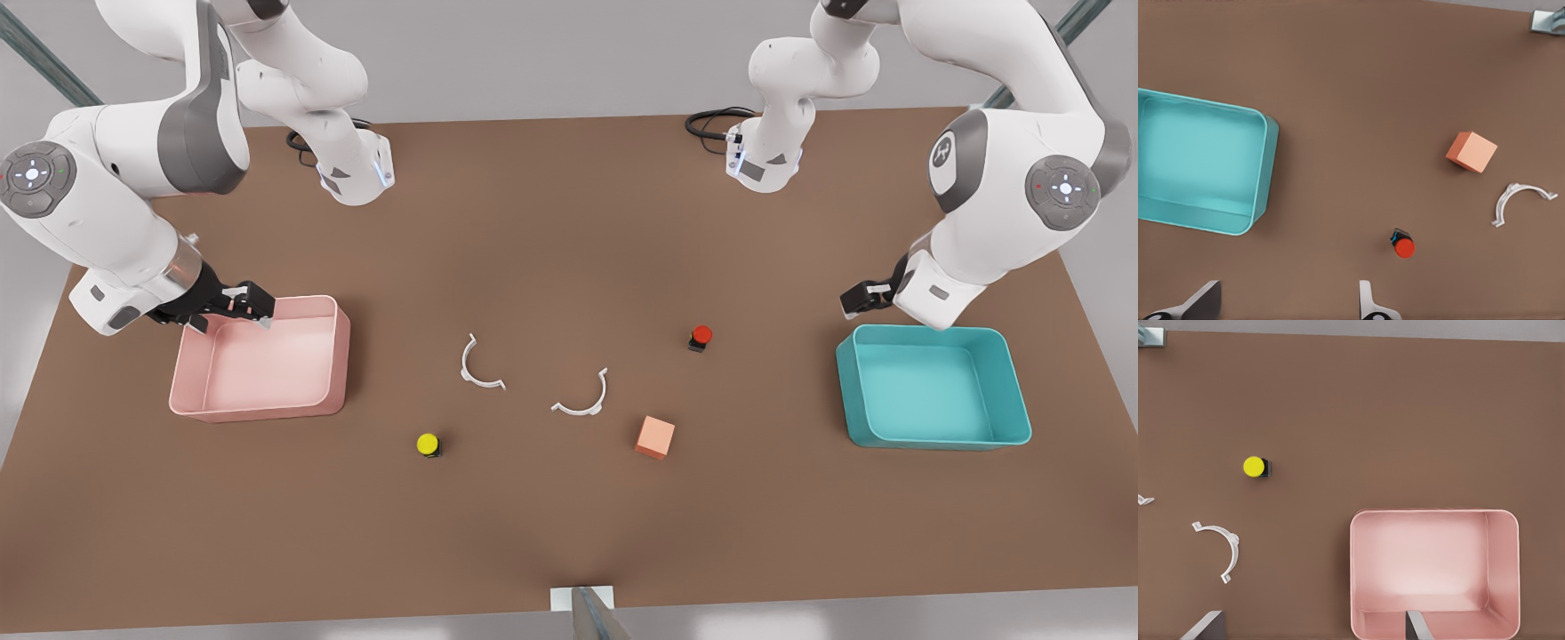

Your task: Place the red button in the blue storage box with the left arm, and place the yellow button in the pink storage box with the right arm

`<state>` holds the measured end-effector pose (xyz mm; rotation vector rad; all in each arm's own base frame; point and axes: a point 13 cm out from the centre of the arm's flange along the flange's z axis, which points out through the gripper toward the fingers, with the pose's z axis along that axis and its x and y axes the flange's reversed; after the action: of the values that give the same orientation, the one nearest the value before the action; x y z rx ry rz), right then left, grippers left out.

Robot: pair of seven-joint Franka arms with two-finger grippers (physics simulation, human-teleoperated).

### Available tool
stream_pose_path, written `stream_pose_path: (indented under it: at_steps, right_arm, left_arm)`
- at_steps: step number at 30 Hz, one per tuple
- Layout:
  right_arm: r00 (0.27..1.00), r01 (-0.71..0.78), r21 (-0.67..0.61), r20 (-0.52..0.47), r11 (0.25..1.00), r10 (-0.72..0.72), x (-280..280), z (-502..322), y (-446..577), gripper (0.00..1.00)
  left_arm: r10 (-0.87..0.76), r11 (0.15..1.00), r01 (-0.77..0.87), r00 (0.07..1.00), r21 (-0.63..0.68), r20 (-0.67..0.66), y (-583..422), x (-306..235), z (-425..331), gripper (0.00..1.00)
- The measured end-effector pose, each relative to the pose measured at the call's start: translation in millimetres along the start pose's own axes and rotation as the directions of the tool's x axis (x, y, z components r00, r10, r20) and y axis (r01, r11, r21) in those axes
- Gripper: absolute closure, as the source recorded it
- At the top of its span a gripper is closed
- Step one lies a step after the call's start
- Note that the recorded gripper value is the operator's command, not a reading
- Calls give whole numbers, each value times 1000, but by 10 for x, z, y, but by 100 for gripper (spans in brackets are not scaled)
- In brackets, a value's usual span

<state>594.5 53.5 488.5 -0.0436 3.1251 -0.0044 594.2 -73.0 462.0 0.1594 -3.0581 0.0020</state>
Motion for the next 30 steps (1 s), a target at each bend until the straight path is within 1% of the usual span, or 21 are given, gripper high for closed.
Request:
stream_pose_path:
  at_steps: [4, 8, 10, 12, 14, 16, 18, 21, 23, 25, 30]
  right_arm:
    - [1000, -7, 0, 2, 1000, 7, -6, -7, -46, 0]
    - [1000, 26, 0, -13, 1000, -26, -51, 107, 144, 0]
    - [997, 69, -5, -40, 998, -69, -111, 350, 412, 0]
    - [992, 103, -10, -69, 995, -103, -213, 696, 647, 0]
    - [984, 132, -15, -115, 991, -133, -359, 1296, 847, 0]
    - [979, 157, -6, -134, 988, -156, -497, 1837, 973, 0]
    - [973, 191, -15, -127, 982, -191, -639, 2296, 1218, 0]
    - [973, 224, -29, -56, 974, -225, -1063, 2670, 1554, 0]
    - [972, 233, -36, -30, 972, -234, -1248, 2923, 1627, 0]
    - [970, 243, -44, -21, 969, -244, -1308, 3159, 1689, 0]
    - [963, 266, -69, -22, 962, -268, -1307, 3614, 1839, 0]
  left_arm:
    - [43, 999, -43, 999, -5, -7, -79, -15, 62, 0]
    - [187, 982, -188, 981, -17, -44, -832, 99, 330, 0]
    - [255, 966, -257, 963, -15, -82, -1195, 267, 601, 0]
    - [288, 957, -290, 950, -2, -118, -1317, 540, 998, 0]
    - [335, 942, -336, 935, 8, -118, -1572, 756, 1399, 0]
    - [368, 930, -368, 926, 15, -90, -1764, 885, 1741, 0]
    - [377, 926, -376, 925, 21, -51, -1837, 899, 2072, 0]
    - [371, 928, -372, 928, 33, 29, -1900, 753, 2324, 0]
    - [367, 928, -370, 928, 37, 65, -1945, 641, 2461, 0]
    - [371, 926, -375, 925, 38, 86, -2005, 582, 2588, 0]
    - [383, 921, -388, 919, 35, 95, -2039, 653, 2836, 0]
